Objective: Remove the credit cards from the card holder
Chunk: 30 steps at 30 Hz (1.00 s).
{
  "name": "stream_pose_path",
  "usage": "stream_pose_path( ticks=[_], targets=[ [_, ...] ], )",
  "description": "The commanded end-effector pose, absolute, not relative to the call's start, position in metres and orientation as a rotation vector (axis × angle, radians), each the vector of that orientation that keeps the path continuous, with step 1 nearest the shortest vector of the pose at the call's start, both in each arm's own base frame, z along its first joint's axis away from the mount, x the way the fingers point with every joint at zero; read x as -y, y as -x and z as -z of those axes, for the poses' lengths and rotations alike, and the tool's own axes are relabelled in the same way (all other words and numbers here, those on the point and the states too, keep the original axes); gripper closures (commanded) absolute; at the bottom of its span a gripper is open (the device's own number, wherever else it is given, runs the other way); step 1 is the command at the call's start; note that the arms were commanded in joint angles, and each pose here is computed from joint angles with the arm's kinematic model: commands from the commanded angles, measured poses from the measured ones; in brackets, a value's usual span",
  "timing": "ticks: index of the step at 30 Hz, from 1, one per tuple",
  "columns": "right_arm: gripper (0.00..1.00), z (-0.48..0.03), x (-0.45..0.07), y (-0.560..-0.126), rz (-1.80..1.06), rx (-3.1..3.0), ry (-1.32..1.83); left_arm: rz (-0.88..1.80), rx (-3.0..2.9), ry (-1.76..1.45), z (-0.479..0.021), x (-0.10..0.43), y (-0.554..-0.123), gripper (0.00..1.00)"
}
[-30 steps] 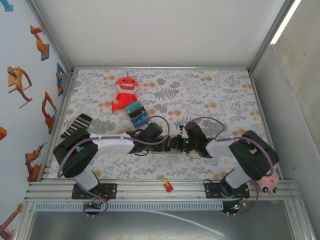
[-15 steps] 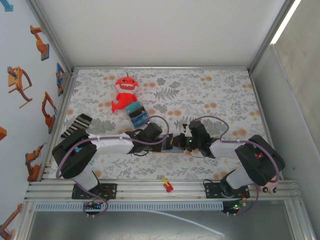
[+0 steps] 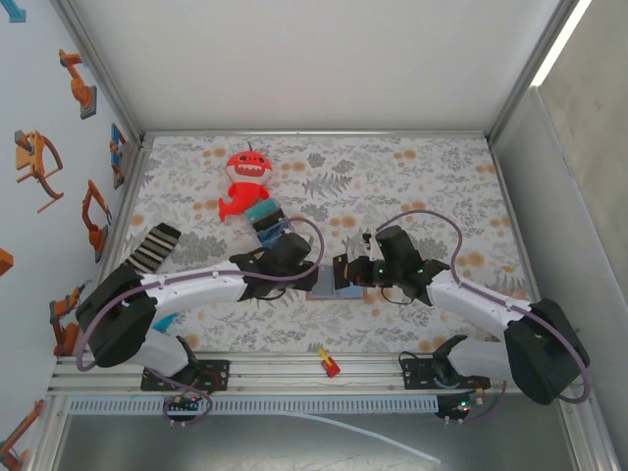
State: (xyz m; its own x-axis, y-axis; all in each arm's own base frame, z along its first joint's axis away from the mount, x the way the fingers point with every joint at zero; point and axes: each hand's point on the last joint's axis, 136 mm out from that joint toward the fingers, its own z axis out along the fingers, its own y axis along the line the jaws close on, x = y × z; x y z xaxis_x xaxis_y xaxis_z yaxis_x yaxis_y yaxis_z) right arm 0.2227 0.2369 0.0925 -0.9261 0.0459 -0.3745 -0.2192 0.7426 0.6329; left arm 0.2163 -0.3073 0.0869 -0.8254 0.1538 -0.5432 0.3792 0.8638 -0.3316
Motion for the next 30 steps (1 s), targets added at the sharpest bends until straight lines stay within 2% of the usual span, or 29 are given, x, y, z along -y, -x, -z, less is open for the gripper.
stream_pose_path(
  ticks=[1, 7, 11, 13, 19, 23, 30],
  targets=[
    [1.00, -0.105, -0.230, -0.220, -0.927, -2.578, 0.261, 0.569, -2.425, -0.441, -0.122, 0.302, -0.226, 0.65],
    [1.00, -0.139, -0.242, -0.219, -1.021, -2.455, 0.364, 0.618, -2.291, -0.398, -0.168, 0.282, -0.239, 0.40],
    [1.00, -0.165, -0.257, -0.220, -1.152, -2.332, 0.408, 0.695, -2.173, -0.367, -0.204, 0.273, -0.241, 0.31],
    [1.00, -0.178, -0.266, -0.218, -1.227, -2.274, 0.454, 0.699, -2.116, -0.396, -0.220, 0.269, -0.240, 0.29],
    [1.00, -0.198, -0.278, -0.208, -1.269, -2.198, 0.664, 0.640, -1.910, -0.782, -0.260, 0.268, -0.221, 0.27],
    [1.00, -0.209, -0.279, -0.202, -1.223, -2.181, 0.802, 0.674, -1.818, -1.120, -0.263, 0.279, -0.196, 0.27],
    [1.00, -0.214, -0.285, -0.194, -1.143, -2.190, 1.002, 0.712, -1.782, -1.381, -0.261, 0.295, -0.193, 0.31]
  ],
)
